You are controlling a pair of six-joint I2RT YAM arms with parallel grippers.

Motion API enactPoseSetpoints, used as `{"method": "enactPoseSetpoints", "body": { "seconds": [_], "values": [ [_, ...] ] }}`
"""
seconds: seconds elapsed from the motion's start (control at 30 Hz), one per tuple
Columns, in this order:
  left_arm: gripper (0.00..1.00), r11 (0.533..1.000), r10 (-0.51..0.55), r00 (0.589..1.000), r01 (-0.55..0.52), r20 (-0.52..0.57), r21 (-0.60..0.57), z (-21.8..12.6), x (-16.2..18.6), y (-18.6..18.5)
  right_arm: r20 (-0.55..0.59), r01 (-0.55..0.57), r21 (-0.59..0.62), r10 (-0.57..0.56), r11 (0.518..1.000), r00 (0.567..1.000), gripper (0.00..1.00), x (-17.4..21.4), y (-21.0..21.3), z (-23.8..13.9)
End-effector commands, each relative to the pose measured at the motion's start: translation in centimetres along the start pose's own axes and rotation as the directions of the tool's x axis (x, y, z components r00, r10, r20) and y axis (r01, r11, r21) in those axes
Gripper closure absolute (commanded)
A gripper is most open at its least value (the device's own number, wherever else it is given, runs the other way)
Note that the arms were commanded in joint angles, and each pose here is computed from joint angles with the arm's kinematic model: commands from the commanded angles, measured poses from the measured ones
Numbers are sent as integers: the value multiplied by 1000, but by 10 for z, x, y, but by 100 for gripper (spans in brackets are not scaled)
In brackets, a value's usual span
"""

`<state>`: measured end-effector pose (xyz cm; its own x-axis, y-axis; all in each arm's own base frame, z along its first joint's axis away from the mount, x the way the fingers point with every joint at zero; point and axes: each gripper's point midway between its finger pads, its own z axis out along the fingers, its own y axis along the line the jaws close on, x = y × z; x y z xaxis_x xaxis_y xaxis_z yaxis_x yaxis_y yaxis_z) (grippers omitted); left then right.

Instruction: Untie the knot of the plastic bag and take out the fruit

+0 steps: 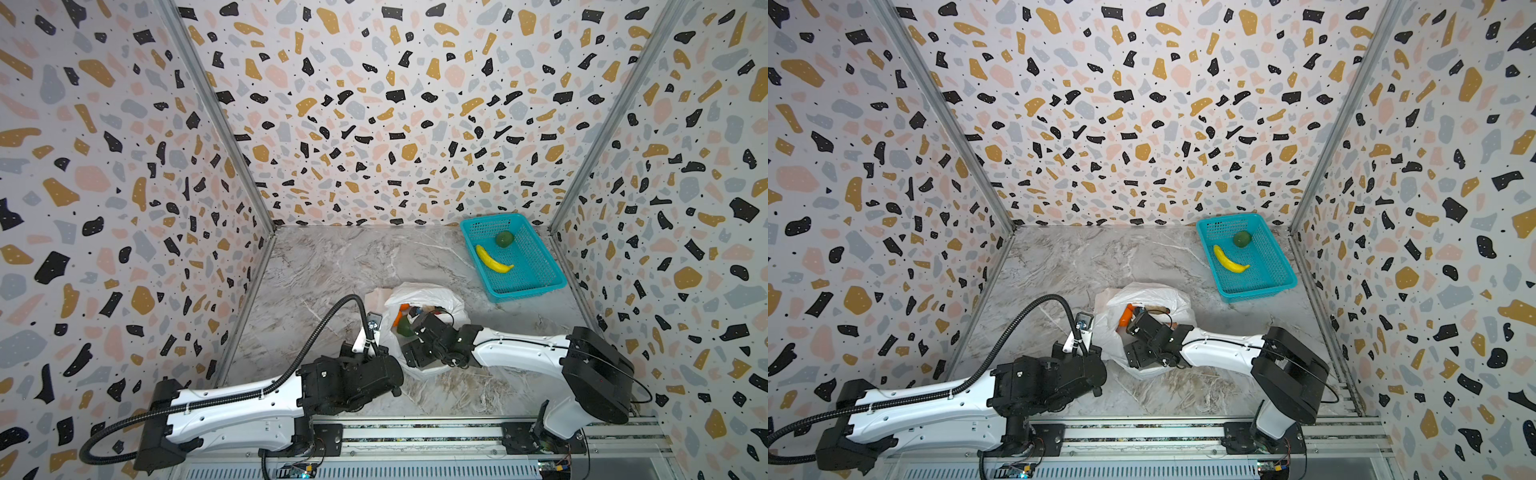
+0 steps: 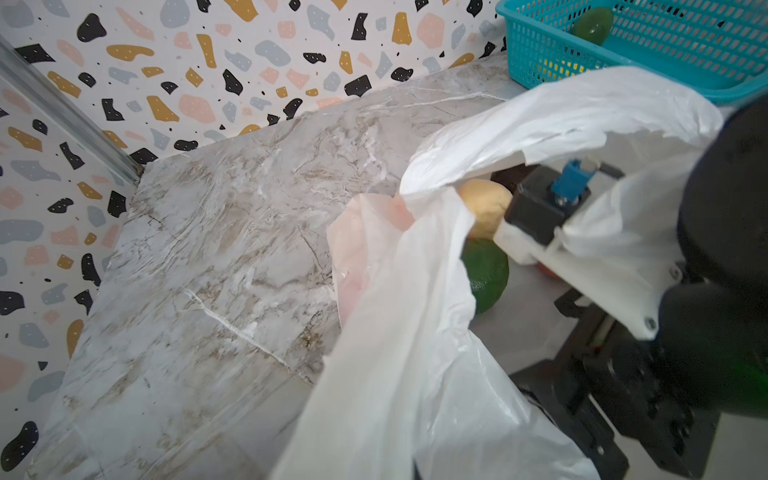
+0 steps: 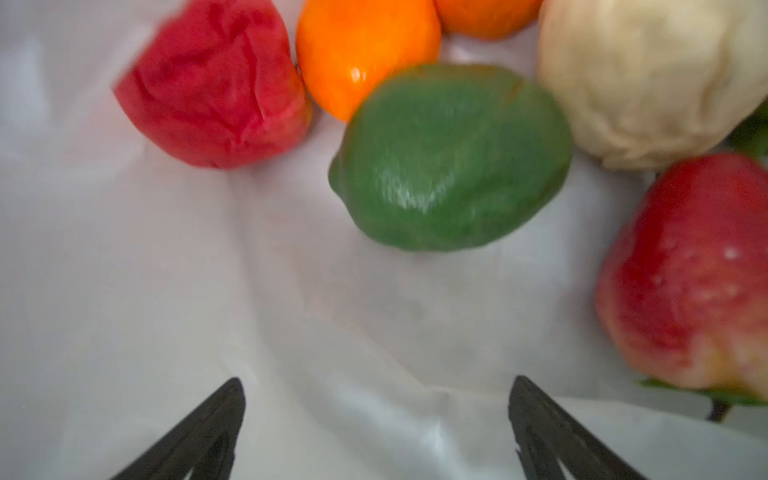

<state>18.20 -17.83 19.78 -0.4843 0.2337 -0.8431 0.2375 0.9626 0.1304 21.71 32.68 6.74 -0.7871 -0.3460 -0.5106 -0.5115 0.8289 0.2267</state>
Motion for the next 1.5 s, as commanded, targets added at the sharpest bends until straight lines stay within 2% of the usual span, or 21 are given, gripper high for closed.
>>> {"method": "enactPoseSetpoints", "body": {
  "seconds": [0.0, 0.1, 0.17, 0.27, 0.33, 0.43, 0.53, 0.63, 0.7, 0.73, 0.83, 0.93, 1.17, 1.33, 1.47],
  "values": [
    [100, 1000, 17, 999, -16, -47, 22, -6, 12, 2, -28, -59, -95, 57, 994, 998, 0, -2, 2, -9],
    [100, 999, 28, 998, -26, -53, 34, -9, 17, -2, 15, -76, -131, 79, 988, 997, 0, -13, -1, -20],
    [100, 999, 28, 998, -26, -50, 37, -9, 17, -5, 62, -79, -111, 86, 991, 994, 0, -25, -7, -31],
    [100, 999, 27, 999, -26, -38, 29, -8, 13, -8, 60, -157, 27, 156, 987, 986, 0, -30, -40, -44],
    [100, 999, 27, 999, -27, -34, 20, -7, 11, -9, 61, -215, 117, 209, 970, 976, 0, -27, -65, -54],
    [100, 1000, 16, 999, -15, -32, 25, -6, 12, -12, 92, -241, 253, 224, 937, 970, 1, -15, -96, -65],
    [100, 1000, 9, 1000, -9, -28, 27, -4, 13, -15, 107, -271, 346, 250, 898, 962, 1, 6, -127, -64],
    [100, 1000, 8, 1000, -7, -25, 25, -3, 12, -18, 130, -293, 384, 263, 876, 956, 1, 12, -147, -62],
    [100, 1000, 3, 1000, -3, -23, 29, -3, 12, -20, 134, -294, 379, 263, 878, 956, 1, 9, -151, -60],
    [100, 999, -1, 1000, 1, -21, 33, -3, 11, -21, 127, -279, 352, 250, 893, 960, 1, 6, -146, -57],
    [100, 998, -12, 1000, 13, -17, 54, -5, 9, -28, 88, -206, 204, 191, 957, 978, 1, -2, -112, -51],
    [100, 997, -14, 1000, 15, -8, 77, -9, 6, -35, 46, -140, 74, 137, 987, 990, 1, 0, -75, -50],
    [100, 994, -5, 1000, 5, -6, 106, -14, 8, -42, -42, -45, -168, 39, 985, 998, 1, 17, -3, -52],
    [100, 994, -26, 1000, 27, -13, 103, -14, 12, -44, -67, 3, -196, -17, 981, 998, 1, 40, 16, -54],
    [100, 995, -32, 999, 33, -9, 93, -15, 12, -43, -68, 63, -128, -72, 990, 995, 1, 70, 9, -46]
  ]
}}
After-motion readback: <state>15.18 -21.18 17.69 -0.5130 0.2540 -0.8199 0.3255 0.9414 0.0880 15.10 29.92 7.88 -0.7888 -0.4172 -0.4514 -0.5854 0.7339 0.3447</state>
